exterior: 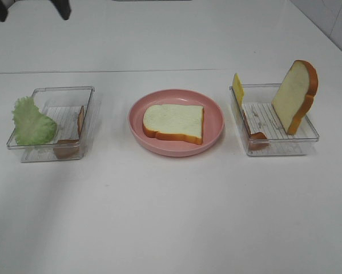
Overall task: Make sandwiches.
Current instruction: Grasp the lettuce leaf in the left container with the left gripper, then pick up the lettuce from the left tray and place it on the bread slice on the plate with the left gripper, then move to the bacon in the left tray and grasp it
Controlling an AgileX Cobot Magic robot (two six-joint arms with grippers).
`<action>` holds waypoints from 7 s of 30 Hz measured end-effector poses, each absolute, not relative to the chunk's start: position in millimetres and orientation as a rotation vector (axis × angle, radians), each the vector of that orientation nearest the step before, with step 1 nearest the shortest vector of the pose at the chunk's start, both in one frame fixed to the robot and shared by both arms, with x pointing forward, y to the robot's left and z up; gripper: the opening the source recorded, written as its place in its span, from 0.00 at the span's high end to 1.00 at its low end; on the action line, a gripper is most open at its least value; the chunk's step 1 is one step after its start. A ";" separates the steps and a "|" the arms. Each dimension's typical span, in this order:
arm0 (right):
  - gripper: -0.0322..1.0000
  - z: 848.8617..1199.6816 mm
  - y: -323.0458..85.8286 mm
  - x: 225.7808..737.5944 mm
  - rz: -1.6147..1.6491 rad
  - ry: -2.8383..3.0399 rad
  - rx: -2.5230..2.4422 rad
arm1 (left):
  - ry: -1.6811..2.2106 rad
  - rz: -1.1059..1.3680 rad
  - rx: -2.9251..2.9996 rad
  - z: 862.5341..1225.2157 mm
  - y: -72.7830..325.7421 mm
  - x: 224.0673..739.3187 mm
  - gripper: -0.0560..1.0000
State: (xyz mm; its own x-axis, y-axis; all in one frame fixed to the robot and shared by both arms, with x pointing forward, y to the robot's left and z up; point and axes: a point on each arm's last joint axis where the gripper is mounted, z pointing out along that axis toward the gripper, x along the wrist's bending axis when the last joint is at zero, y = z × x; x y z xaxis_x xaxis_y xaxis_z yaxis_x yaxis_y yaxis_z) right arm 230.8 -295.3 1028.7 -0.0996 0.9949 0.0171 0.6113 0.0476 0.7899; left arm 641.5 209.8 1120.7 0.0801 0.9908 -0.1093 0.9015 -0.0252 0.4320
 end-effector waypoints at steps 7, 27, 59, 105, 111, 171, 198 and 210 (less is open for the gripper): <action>0.01 1028.7 -295.3 230.8 0.884 1.770 1.615 | 2.045 0.314 1.927 1106.3 275.7 631.4 0.01; 0.01 1028.7 -295.3 230.8 0.884 1.770 1.615 | 2.063 0.209 1.984 1039.8 288.9 649.9 0.01; 0.01 1028.7 -295.3 230.8 0.884 1.770 1.615 | 2.074 0.030 2.038 934.4 282.3 684.5 0.03; 0.01 1028.7 -295.3 230.8 0.884 1.770 1.615 | 2.075 0.156 1.885 988.9 283.2 690.6 0.95; 0.01 1028.7 -295.3 230.8 0.884 1.770 1.615 | 1.978 0.216 1.843 1030.7 271.0 696.1 0.95; 0.01 1028.7 -295.3 230.8 0.884 1.770 1.615 | 1.496 -0.220 2.049 909.9 33.3 683.3 0.95; 0.01 1028.7 -295.3 230.8 0.884 1.770 1.615 | 1.423 -0.015 2.096 923.8 40.2 691.5 0.08; 0.01 1028.7 -295.3 230.8 0.884 1.770 1.615 | 1.414 0.149 2.163 1003.7 50.7 694.5 0.02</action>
